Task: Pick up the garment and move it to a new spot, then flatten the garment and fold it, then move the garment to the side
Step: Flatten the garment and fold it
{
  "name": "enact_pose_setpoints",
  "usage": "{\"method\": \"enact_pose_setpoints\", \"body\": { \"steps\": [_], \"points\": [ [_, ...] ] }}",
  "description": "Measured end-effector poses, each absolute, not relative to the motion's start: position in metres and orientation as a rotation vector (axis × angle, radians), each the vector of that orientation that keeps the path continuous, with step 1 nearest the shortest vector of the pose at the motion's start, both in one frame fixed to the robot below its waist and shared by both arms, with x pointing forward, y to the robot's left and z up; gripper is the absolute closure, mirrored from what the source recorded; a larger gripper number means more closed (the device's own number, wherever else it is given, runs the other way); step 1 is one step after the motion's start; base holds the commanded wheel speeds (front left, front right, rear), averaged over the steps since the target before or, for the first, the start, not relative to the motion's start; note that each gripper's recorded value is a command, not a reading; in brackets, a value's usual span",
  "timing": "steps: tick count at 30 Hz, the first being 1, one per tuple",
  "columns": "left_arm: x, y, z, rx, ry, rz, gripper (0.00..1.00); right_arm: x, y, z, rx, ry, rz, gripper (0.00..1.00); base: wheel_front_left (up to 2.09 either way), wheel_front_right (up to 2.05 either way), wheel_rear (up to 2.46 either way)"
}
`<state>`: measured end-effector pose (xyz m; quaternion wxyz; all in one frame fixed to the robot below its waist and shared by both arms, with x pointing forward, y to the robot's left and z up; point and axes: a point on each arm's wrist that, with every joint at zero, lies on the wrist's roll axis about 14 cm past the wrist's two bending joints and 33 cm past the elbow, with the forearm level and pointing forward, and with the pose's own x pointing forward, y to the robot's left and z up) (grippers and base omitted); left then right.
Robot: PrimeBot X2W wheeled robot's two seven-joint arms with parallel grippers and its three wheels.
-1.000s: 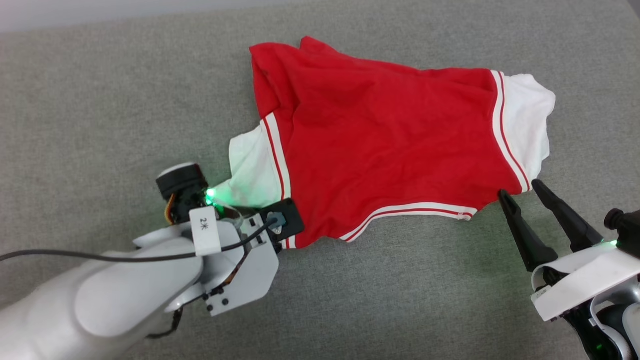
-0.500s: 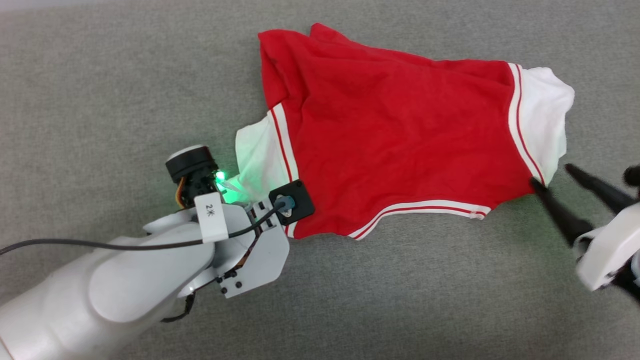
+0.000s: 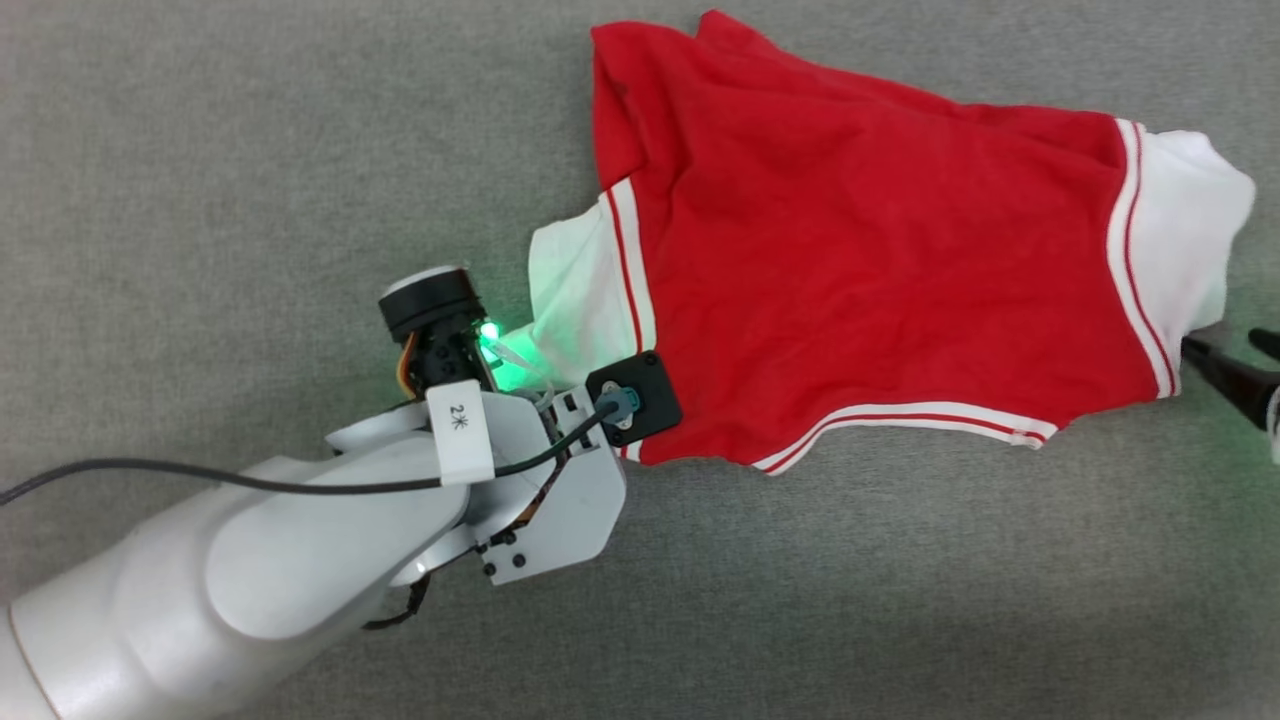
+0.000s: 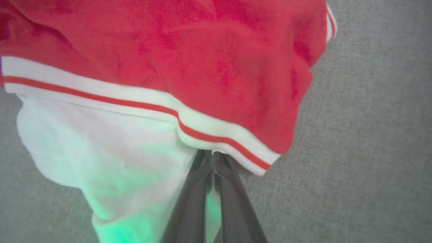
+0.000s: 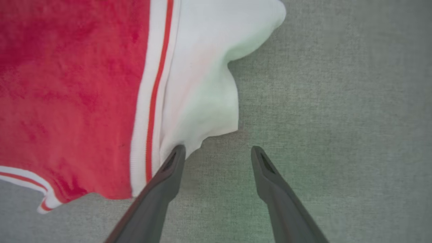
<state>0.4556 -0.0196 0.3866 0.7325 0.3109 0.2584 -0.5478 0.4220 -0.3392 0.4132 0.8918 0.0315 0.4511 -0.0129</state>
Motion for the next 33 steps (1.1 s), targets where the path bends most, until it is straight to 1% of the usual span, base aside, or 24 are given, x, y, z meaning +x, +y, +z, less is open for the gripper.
{"method": "enact_pose_setpoints", "body": {
  "steps": [4,10,11,12,13,14,15,20,23,28,33],
  "points": [
    [0.457,-0.019,0.384,0.673,0.569,-1.208,1.00,0.426,-0.328,0.396,0.093,0.988,-0.010,0.00,0.00,0.00,0.00],
    [0.459,-0.021,0.382,0.663,0.568,-1.215,1.00,0.434,-0.321,0.385,0.114,1.015,0.004,0.00,0.00,0.00,0.00],
    [0.459,-0.021,0.382,0.661,0.569,-1.216,1.00,0.435,-0.321,0.384,0.120,1.019,0.003,0.04,0.00,0.00,0.00],
    [0.459,-0.022,0.382,0.659,0.568,-1.217,1.00,0.435,-0.320,0.383,0.119,1.026,0.005,0.30,0.00,0.00,0.00],
    [0.460,-0.023,0.382,0.658,0.567,-1.217,1.00,0.435,-0.320,0.382,0.114,1.029,0.008,0.47,0.00,0.00,0.00],
    [0.460,-0.023,0.382,0.657,0.567,-1.218,1.00,0.436,-0.320,0.382,0.112,1.029,0.010,0.70,0.00,0.00,0.00],
    [0.460,-0.024,0.382,0.654,0.568,-1.217,1.00,0.436,-0.319,0.382,0.112,1.028,0.012,1.00,0.00,0.00,0.00],
    [0.460,-0.025,0.386,0.626,0.557,-1.211,1.00,0.438,-0.314,0.383,0.128,1.006,0.027,1.00,0.00,0.00,0.00],
    [0.464,-0.025,0.393,0.571,0.539,-1.199,1.00,0.442,-0.315,0.391,0.126,0.957,0.027,1.00,0.00,0.00,0.00],
    [0.489,-0.017,0.420,0.459,0.451,-1.126,1.00,0.462,-0.320,0.422,0.173,0.782,0.007,1.00,0.00,0.00,0.00],
    [0.513,-0.006,0.460,0.342,0.334,-1.045,1.00,0.485,-0.328,0.462,0.230,0.616,-0.020,1.00,0.00,0.00,0.00]
  ]
}}
